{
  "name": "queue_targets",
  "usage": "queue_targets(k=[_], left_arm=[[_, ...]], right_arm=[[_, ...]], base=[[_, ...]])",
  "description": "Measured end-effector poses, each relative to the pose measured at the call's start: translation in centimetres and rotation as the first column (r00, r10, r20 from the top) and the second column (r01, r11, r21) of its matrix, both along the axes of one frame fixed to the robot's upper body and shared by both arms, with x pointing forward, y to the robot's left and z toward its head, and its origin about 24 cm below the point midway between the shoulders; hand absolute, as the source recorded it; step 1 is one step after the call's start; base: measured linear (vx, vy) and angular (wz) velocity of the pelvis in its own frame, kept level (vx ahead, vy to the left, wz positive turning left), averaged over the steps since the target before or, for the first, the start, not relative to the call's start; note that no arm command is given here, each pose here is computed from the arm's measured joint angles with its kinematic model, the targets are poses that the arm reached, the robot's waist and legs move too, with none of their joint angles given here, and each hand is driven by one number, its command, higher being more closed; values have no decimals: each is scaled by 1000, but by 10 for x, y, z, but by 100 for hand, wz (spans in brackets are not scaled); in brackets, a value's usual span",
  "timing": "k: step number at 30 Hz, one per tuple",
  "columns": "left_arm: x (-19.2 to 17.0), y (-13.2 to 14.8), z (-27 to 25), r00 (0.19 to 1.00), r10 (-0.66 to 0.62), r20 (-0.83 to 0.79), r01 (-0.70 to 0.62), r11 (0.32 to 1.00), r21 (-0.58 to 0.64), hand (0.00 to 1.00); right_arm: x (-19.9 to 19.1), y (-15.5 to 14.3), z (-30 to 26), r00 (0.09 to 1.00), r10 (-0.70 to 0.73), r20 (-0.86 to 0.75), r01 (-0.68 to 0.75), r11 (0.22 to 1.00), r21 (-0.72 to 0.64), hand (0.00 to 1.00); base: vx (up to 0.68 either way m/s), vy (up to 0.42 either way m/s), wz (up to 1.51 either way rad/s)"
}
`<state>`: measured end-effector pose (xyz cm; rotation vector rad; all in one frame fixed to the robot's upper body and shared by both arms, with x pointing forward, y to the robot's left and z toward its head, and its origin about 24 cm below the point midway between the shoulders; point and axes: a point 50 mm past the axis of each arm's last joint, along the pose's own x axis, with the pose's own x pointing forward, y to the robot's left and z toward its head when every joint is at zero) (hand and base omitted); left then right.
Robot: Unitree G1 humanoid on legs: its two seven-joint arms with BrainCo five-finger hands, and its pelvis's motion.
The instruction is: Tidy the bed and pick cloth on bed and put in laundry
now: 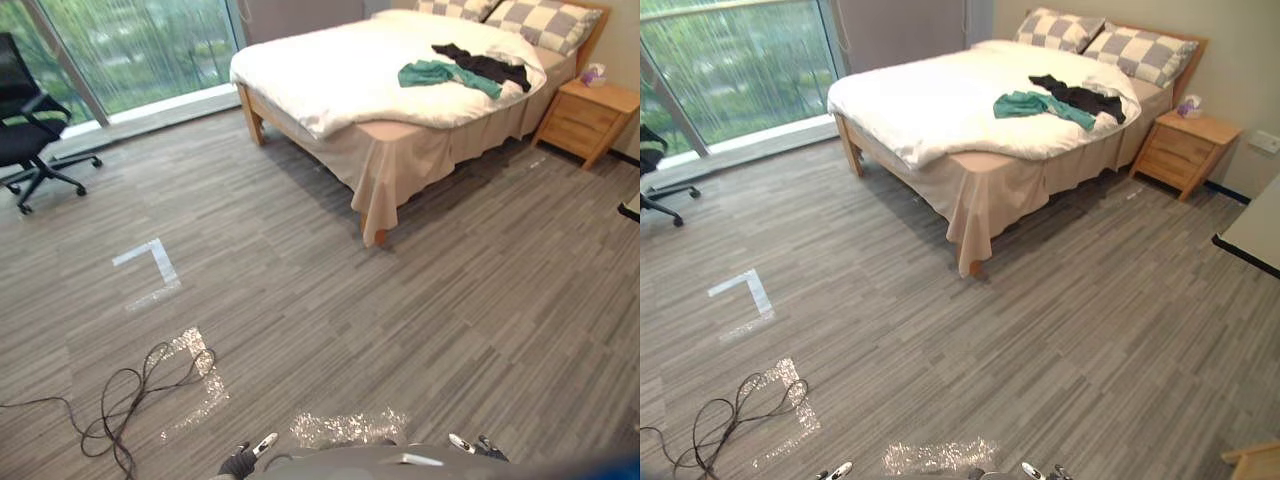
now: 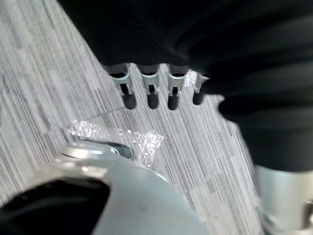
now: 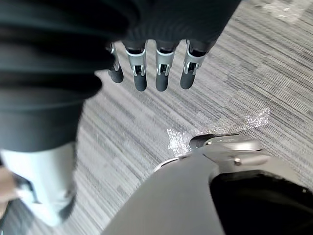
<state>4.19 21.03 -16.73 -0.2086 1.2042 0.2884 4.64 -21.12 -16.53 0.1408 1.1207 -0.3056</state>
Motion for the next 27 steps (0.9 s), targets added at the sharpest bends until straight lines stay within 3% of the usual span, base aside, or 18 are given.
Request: queue_targets(k=[27], left_arm=[[22,3,2,997,-70,31,69,997,36,0]], right_arm=[[12,2,0,998,57,-8,-57,998,-17,0]], base=[[18,-2,-1]])
